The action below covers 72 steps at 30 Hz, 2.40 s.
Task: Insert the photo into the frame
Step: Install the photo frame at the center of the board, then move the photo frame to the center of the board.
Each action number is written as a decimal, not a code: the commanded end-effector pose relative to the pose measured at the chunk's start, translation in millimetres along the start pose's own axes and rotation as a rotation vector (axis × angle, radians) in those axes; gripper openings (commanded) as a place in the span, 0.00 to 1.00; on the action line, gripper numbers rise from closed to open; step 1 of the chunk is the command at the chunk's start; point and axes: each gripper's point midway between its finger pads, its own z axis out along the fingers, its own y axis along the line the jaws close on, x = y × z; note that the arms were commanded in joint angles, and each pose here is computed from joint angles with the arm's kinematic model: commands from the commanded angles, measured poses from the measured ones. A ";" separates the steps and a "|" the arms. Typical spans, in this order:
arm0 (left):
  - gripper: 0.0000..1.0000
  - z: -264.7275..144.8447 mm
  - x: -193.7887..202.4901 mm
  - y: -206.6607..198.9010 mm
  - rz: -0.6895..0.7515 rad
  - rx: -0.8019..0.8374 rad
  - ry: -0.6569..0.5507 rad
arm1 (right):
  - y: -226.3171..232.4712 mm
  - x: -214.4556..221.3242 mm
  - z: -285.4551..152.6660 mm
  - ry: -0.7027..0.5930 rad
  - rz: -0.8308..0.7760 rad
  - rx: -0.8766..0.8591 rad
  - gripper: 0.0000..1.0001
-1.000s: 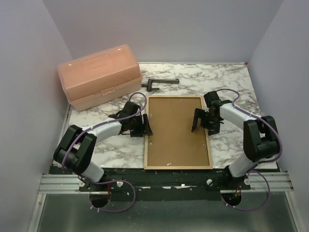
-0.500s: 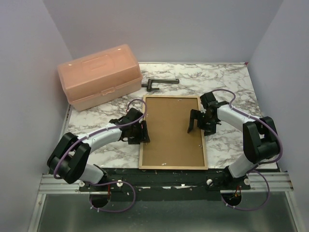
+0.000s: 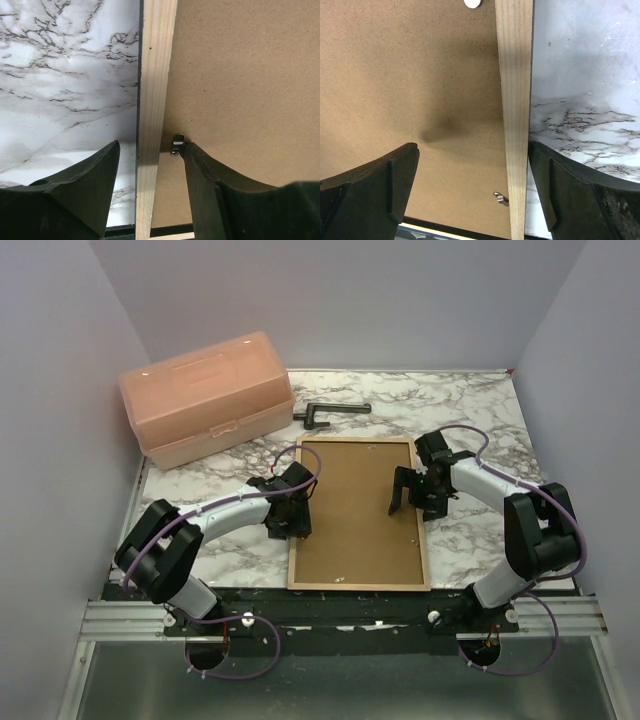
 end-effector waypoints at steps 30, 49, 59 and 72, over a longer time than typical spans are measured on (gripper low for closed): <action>0.62 11.8 5.0 9.5 0.042 -0.061 0.003 | 5.9 22.6 19.5 0.084 -0.019 -0.060 1.00; 0.00 14.9 3.5 13.5 0.018 -0.033 0.022 | 7.3 26.2 20.0 0.096 -0.024 -0.075 1.00; 0.62 -14.9 -3.7 -6.1 -0.033 0.164 -0.004 | 16.8 31.1 24.6 0.112 -0.048 -0.083 1.00; 0.74 -22.0 5.4 38.4 -0.121 0.176 -0.017 | 64.6 43.2 39.9 0.126 -0.187 -0.010 1.00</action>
